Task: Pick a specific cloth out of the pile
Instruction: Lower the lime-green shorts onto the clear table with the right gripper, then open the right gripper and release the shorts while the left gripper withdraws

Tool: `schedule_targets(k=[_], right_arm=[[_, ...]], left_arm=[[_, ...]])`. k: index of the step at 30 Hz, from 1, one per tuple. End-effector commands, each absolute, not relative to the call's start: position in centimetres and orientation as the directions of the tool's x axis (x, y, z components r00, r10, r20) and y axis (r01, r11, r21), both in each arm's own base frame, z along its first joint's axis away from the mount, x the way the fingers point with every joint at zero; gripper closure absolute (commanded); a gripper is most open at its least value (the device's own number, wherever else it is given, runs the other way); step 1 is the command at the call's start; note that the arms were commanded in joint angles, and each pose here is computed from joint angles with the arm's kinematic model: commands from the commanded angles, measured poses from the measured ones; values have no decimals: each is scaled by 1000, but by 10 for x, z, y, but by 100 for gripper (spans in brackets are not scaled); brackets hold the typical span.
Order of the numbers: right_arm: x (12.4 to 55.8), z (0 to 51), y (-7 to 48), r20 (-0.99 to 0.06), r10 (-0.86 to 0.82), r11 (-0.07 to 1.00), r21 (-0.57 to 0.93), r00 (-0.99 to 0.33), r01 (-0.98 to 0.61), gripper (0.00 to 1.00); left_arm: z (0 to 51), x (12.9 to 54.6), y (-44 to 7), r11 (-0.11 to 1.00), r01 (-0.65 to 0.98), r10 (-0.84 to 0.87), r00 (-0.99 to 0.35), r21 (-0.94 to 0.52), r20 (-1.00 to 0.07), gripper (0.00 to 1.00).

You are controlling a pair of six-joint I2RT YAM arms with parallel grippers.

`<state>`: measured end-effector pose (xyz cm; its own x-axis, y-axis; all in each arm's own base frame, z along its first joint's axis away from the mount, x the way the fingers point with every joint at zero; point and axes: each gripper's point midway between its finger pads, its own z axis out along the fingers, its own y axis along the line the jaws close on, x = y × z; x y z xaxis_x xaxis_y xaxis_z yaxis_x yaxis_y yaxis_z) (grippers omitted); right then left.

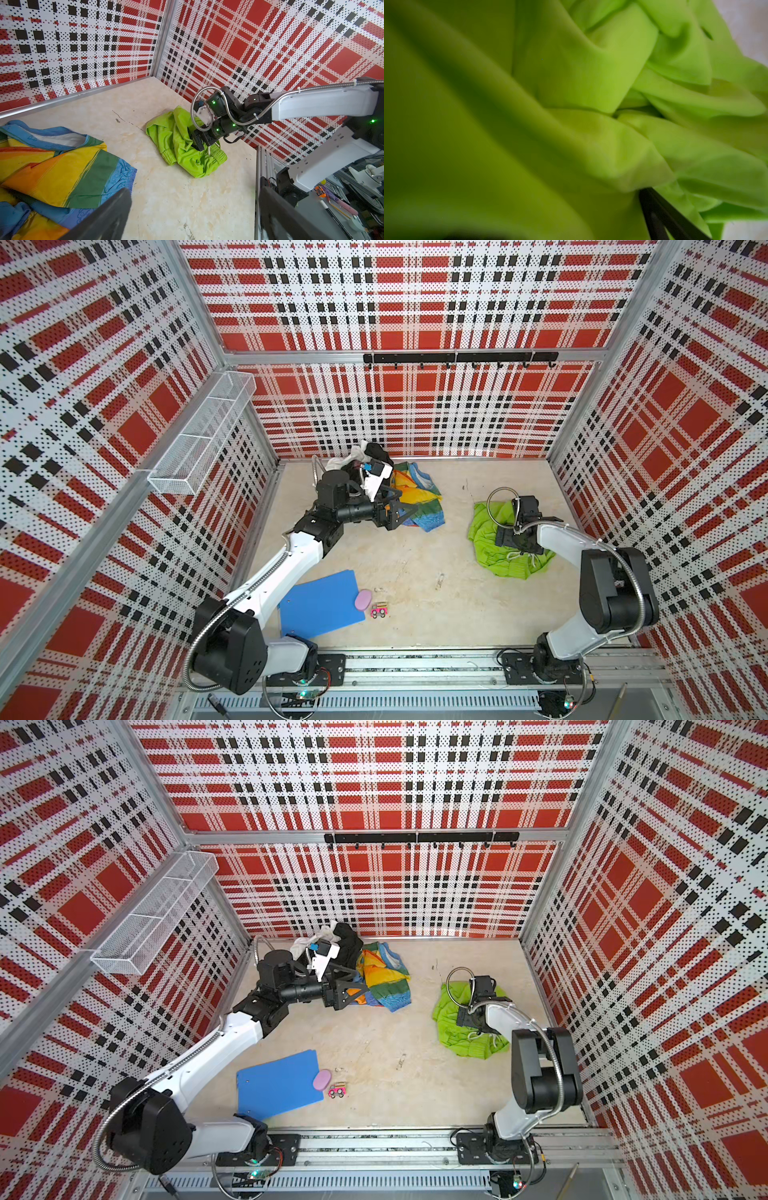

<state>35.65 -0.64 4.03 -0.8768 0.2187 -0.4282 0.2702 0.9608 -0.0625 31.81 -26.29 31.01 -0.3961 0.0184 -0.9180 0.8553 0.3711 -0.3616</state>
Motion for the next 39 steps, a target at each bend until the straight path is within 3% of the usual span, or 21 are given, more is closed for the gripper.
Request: schedule_targets(k=[1,5,14,19,25,39], right_arm=[[362,25,1,-420,224,963,-43,-880,266,6],[380,21,-4,-435,220,958,-74,-873,278,12],[432,29,-14,-478,176,950,-146,-861,275,11],[444,60,-14,-541,169,954,-120,-824,275,10],[436,108,0,-620,179,971,-14,-764,239,9],[395,170,12,-716,170,984,82,-677,160,7]], left_arm=[[327,316,-265,358,876,14,-352,-324,-936,1],[326,316,-266,355,876,14,-353,-326,-935,1],[327,316,-265,361,876,15,-348,-320,-937,1],[327,316,-265,366,875,17,-347,-317,-938,1],[327,317,-264,366,874,16,-349,-320,-937,1],[331,315,-264,366,876,12,-342,-314,-940,1]])
